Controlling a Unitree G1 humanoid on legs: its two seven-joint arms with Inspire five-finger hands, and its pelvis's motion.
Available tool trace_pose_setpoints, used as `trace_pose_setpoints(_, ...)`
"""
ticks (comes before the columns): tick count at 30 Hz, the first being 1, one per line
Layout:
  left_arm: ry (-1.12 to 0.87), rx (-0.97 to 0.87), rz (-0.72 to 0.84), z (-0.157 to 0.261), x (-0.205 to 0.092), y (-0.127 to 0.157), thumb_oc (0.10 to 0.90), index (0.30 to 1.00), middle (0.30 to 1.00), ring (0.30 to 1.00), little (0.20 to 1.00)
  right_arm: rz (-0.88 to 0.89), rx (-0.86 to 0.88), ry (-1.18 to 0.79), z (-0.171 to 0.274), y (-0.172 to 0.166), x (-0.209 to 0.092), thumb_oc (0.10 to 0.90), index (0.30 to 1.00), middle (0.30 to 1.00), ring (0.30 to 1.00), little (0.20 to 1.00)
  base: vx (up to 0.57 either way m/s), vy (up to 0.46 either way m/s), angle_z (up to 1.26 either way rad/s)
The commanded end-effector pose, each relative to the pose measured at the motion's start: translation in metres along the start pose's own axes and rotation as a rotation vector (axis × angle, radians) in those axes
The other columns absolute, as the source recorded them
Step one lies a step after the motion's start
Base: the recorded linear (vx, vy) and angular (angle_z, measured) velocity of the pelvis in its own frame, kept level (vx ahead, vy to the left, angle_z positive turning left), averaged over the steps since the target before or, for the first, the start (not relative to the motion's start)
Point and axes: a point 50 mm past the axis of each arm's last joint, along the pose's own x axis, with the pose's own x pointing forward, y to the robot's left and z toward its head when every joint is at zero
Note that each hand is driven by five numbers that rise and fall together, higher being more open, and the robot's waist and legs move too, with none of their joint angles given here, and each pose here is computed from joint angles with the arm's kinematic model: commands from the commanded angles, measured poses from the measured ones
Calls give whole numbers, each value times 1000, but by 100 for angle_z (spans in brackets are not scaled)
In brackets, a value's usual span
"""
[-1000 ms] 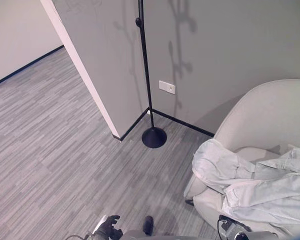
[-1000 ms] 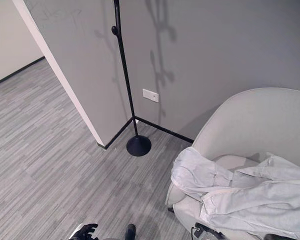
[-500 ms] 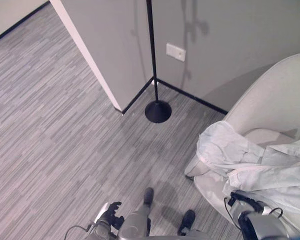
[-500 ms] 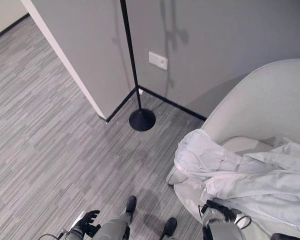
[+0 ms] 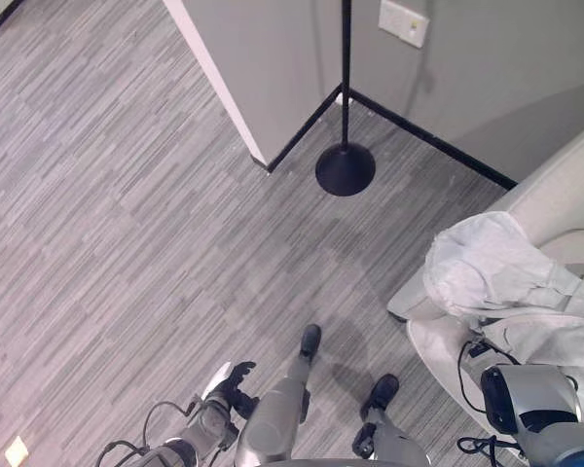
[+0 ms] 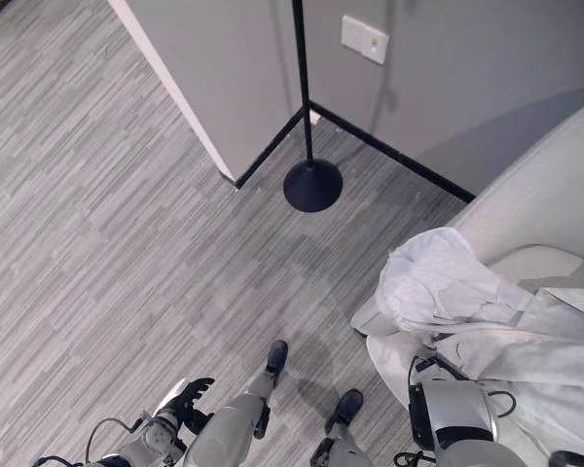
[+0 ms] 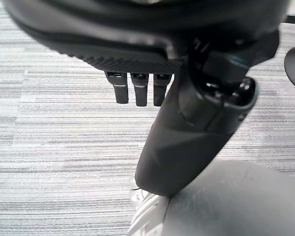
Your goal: Hang the clothes on the sofa on the clothes rack.
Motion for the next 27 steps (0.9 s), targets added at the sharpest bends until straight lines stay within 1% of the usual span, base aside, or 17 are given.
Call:
trace_pose_setpoints(1,-86,38,-5,29,8,1,800,900,900,900,900,103,213,101,-1,32,-20,400,300,300,300,300,4,43,4)
trace_pose_setpoints(3,-94,26,-1,32,9,2,800,900,900,900,900,97,314,138,-1,34,-22,400,300,300,300,300,-6,54,1)
trace_pose_setpoints(7,-136,13,15,42,11,6,800,900,900,900,900,196,440,139,8,55,-34,400,300,300,300,300,-22,46,-2)
trace_pose_setpoints(8,-137,13,17,43,11,7,800,900,900,900,900,197,442,139,8,55,-35,400,300,300,300,300,-20,29,-5)
trace_pose_setpoints(9,-135,10,29,44,12,10,800,900,900,900,900,264,448,120,9,66,-42,400,300,300,300,300,-18,23,-3)
trace_pose_setpoints(11,-124,-8,43,44,13,13,800,900,900,900,900,329,448,116,2,74,-49,400,300,300,300,300,0,0,-2)
trace_pose_setpoints(16,-83,-56,105,33,13,25,800,900,900,900,900,500,331,79,-29,86,-63,400,300,300,300,300,12,-3,-8)
trace_pose_setpoints(17,-82,-56,106,33,13,25,800,900,900,900,900,500,330,79,-29,86,-63,400,300,300,300,300,4,-12,-8)
trace_pose_setpoints(18,-82,-74,119,32,13,28,800,900,900,900,900,555,300,58,-34,89,-68,400,300,300,300,300,-7,-11,-19)
trace_pose_setpoints(19,-87,-106,149,30,12,32,800,900,900,900,900,714,211,-32,-44,99,-88,400,300,300,300,300,-8,-11,-19)
trace_pose_setpoints(20,-83,-107,148,28,11,32,800,900,900,900,900,711,205,-32,-46,98,-88,400,300,300,300,300,-27,-18,-17)
trace_pose_setpoints(21,-109,-123,172,29,10,34,800,900,900,900,900,908,129,-161,-49,103,-113,400,300,300,300,300,-19,-14,-7)
trace_pose_setpoints(22,-108,-123,172,29,10,34,800,900,900,900,900,908,128,-161,-50,103,-113,400,300,300,300,300,-28,-39,-16)
trace_pose_setpoints(23,-153,-120,194,32,8,38,800,900,900,900,900,1081,74,-337,-34,104,-137,400,300,300,300,300,1,-41,-19)
trace_pose_setpoints(25,-189,-107,204,31,4,42,800,900,900,900,900,1207,27,-518,-15,101,-159,400,300,300,300,300,21,-43,-10)
trace_pose_setpoints(26,-187,-107,204,31,4,42,800,900,900,900,900,1205,24,-518,-15,100,-159,400,300,300,300,300,54,-32,-6)
trace_pose_setpoints(27,-218,-118,209,31,0,45,800,900,900,900,900,1280,-5,-667,2,97,-176,400,300,300,300,300,82,-29,-6)
